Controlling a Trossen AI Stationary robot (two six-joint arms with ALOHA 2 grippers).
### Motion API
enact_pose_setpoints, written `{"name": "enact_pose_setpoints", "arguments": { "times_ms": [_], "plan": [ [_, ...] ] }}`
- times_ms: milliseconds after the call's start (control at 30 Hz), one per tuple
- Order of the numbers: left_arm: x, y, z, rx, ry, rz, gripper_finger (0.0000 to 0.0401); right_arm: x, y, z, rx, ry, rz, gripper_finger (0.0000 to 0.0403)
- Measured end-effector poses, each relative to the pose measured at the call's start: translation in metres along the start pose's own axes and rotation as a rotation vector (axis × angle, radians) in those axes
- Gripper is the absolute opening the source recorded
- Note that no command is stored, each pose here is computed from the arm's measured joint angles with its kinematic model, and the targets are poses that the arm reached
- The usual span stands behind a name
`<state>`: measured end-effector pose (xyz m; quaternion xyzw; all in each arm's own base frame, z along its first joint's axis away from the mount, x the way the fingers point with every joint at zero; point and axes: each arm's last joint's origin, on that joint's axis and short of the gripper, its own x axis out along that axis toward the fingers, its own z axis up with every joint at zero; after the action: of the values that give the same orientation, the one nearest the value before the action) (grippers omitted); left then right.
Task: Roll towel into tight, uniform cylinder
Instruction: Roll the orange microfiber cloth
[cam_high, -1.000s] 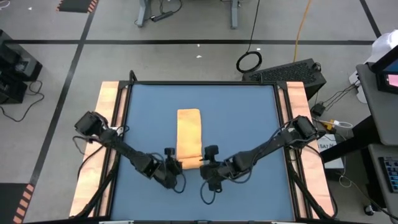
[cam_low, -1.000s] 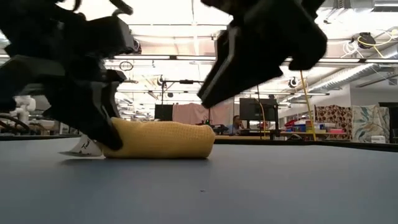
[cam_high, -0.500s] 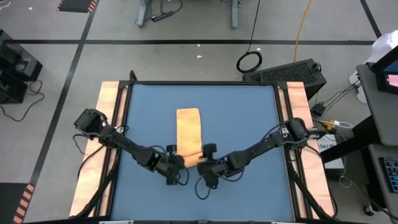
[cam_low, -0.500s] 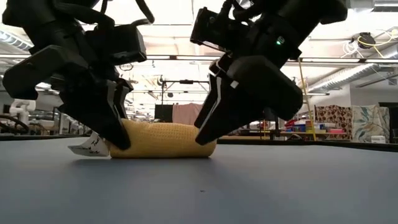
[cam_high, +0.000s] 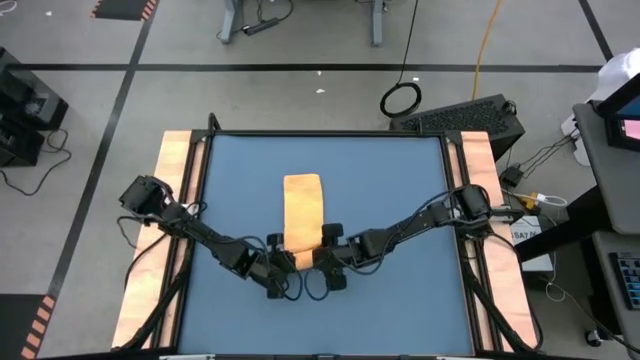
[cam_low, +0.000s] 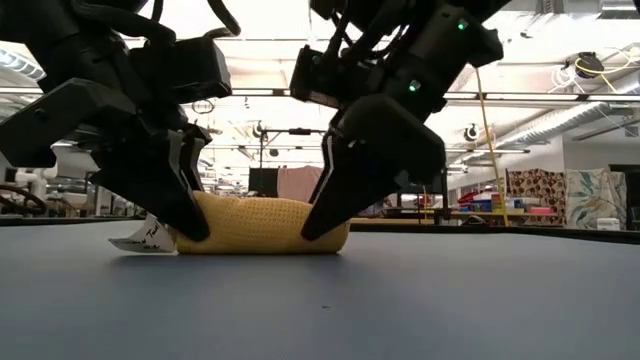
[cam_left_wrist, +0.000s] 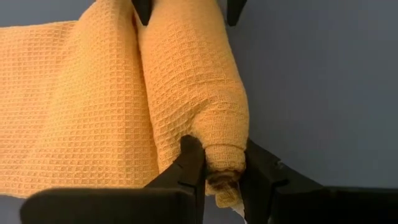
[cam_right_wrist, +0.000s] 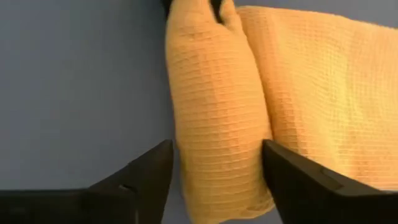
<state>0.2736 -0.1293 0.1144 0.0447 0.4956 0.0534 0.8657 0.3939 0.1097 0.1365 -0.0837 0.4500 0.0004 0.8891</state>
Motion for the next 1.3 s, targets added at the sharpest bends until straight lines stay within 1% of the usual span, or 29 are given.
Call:
{"name": "enact_pose_setpoints", "arguments": {
  "times_ms": [267, 367, 433, 533, 667, 767, 900, 967, 1100, 1300],
  "plan": [
    [-0.001, -0.003, -0.001, 0.01, -0.011, 0.01, 0.0073, 0.002, -0.006, 0.0, 0.097, 0.022, 0.1, 0.0145],
    [-0.002, -0.006, -0.003, 0.016, -0.029, 0.043, 0.0073, 0.004, -0.012, 0.0, 0.117, 0.029, 0.141, 0.0121],
    [-0.003, -0.008, -0.005, -0.007, -0.048, 0.087, 0.0075, 0.005, -0.017, 0.001, 0.151, 0.035, 0.174, 0.011],
    [-0.006, -0.011, -0.008, -0.018, -0.076, 0.14, 0.0092, 0.007, -0.028, 0.0, 0.227, 0.062, 0.231, 0.01],
    [-0.011, -0.019, -0.014, 0.022, -0.109, 0.192, 0.0145, 0.012, -0.039, -0.002, 0.298, 0.095, 0.287, 0.0092],
    [-0.02, -0.023, -0.019, 0.063, -0.134, 0.239, 0.0189, 0.016, -0.047, -0.005, 0.344, 0.121, 0.331, 0.009],
    [-0.038, -0.03, -0.019, 0.087, -0.235, 0.305, 0.0231, 0.018, -0.059, -0.006, 0.408, 0.143, 0.39, 0.0089],
    [-0.042, -0.036, -0.019, 0.122, -0.285, 0.326, 0.0241, 0.019, -0.065, -0.007, 0.442, 0.152, 0.416, 0.0089],
    [-0.041, -0.051, -0.015, 0.214, -0.364, 0.301, 0.0246, 0.02, -0.077, -0.009, 0.516, 0.172, 0.47, 0.0089],
    [-0.017, -0.056, -0.021, 0.442, -0.309, 0.361, 0.0246, 0.02, -0.083, -0.01, 0.546, 0.186, 0.519, 0.0089]
  ]
}}
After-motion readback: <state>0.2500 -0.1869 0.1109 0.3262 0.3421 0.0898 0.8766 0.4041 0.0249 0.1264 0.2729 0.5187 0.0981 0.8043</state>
